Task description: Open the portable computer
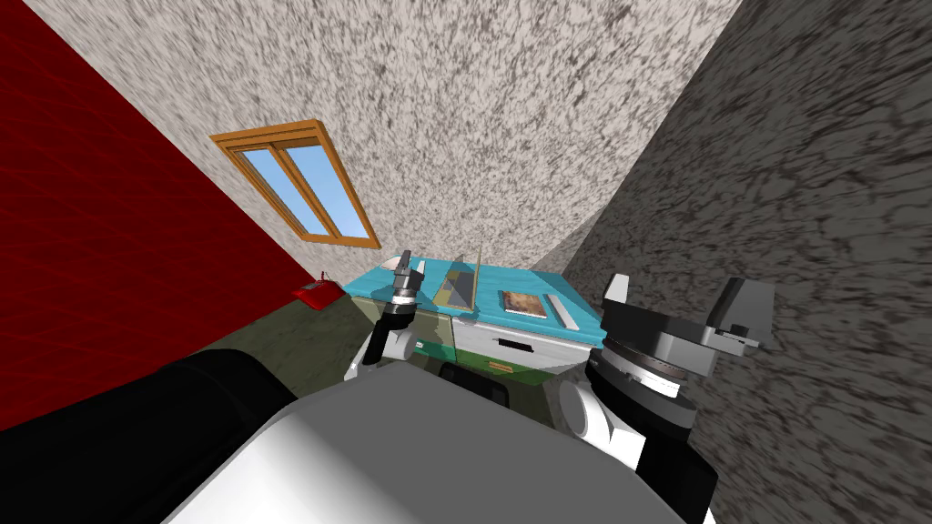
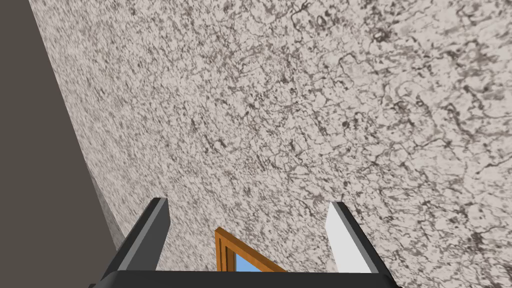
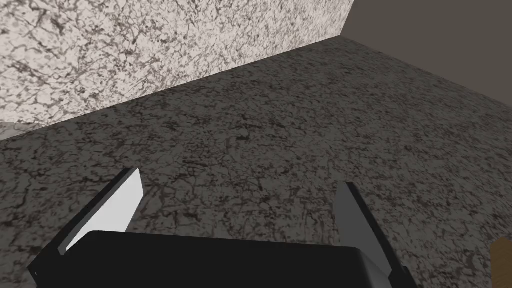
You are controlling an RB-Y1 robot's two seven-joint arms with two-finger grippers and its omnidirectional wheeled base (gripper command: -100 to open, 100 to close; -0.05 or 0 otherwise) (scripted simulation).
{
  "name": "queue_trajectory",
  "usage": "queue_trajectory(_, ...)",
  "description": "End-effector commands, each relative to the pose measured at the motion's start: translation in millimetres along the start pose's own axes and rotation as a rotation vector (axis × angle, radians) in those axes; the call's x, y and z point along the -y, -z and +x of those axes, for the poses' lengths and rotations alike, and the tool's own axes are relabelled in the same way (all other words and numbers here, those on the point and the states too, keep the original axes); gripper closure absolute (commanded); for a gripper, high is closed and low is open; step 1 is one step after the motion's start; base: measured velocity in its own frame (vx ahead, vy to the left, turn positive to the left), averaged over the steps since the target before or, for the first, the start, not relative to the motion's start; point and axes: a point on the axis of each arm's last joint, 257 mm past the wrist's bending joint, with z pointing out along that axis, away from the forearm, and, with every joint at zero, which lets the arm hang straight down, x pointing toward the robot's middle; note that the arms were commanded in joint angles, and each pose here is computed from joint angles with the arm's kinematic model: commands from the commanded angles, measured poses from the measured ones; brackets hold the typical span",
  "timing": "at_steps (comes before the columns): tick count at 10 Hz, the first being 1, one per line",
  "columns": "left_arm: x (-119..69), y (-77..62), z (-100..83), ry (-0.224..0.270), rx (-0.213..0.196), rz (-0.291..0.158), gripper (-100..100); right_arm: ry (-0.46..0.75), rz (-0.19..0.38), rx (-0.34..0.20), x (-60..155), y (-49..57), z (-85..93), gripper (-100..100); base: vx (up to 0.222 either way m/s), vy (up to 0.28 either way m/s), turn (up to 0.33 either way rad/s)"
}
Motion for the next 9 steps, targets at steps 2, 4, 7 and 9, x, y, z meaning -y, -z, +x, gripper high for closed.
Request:
queue_trajectory(2,0.0,0.0,0.0,0.0,0.0,0.0,0,0.0,0.0,0.0,0.0,0.0,0.0,0,0.0,0.0,0.0)
queue_trajectory(4,0.1,0.0,0.0,0.0,0.0,0.0,0,0.0,0.0,0.0,-0.1,0.0,0.0,0,0.0,0.0,0.0)
queue_trajectory(7,0.2,0.0,0.0,0.0,0.0,0.0,0,0.0,0.0,0.0,-0.1,-0.1,0.0,0,0.0,0.0,0.0)
queue_trajectory(9,0.2,0.0,0.0,0.0,0.0,0.0,0,0.0,0.0,0.0,-0.2,-0.1,0.0,0,0.0,0.0,0.0)
